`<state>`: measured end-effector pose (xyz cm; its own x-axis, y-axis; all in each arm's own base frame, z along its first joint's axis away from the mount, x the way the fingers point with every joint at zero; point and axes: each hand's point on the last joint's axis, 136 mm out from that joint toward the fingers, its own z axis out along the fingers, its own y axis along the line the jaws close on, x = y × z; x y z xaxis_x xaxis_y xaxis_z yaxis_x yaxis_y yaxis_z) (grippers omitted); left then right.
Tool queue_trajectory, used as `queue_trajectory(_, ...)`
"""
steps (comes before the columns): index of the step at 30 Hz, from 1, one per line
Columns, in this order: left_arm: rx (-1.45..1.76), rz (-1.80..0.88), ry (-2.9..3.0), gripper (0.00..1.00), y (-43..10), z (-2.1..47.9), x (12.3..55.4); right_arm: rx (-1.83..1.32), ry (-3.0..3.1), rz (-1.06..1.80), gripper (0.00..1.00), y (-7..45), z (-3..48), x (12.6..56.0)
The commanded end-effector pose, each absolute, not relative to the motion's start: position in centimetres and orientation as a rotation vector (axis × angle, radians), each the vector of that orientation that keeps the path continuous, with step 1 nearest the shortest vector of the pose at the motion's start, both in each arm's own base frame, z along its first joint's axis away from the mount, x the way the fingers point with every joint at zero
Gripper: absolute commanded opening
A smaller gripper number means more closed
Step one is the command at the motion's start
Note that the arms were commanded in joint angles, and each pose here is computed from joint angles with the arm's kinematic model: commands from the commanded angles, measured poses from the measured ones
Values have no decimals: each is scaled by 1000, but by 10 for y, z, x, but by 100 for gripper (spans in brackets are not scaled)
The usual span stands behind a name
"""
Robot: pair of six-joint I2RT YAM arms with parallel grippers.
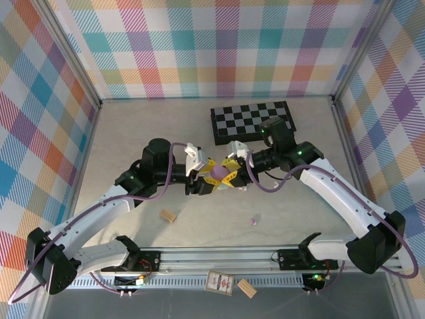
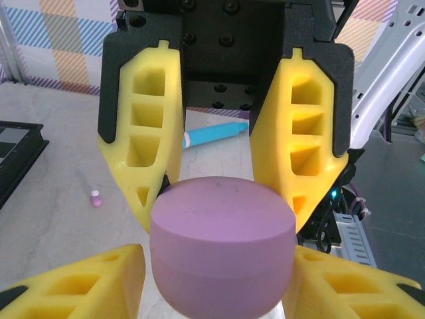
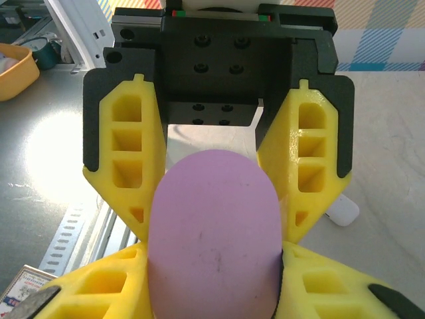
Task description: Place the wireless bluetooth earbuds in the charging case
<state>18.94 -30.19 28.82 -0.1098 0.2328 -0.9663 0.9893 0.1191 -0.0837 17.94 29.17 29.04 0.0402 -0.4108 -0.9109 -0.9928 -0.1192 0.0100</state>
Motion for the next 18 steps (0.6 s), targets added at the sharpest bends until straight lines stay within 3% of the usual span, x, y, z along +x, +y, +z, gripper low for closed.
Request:
queue_trajectory(1, 1268, -1105, 1461, 54, -305, 296, 183, -1620, 1412, 1093, 25, 291, 294, 174)
queue_trajectory(18, 1278, -1108, 1468, 48, -304, 298, 180, -1632, 1443, 1071, 25, 290, 284, 178)
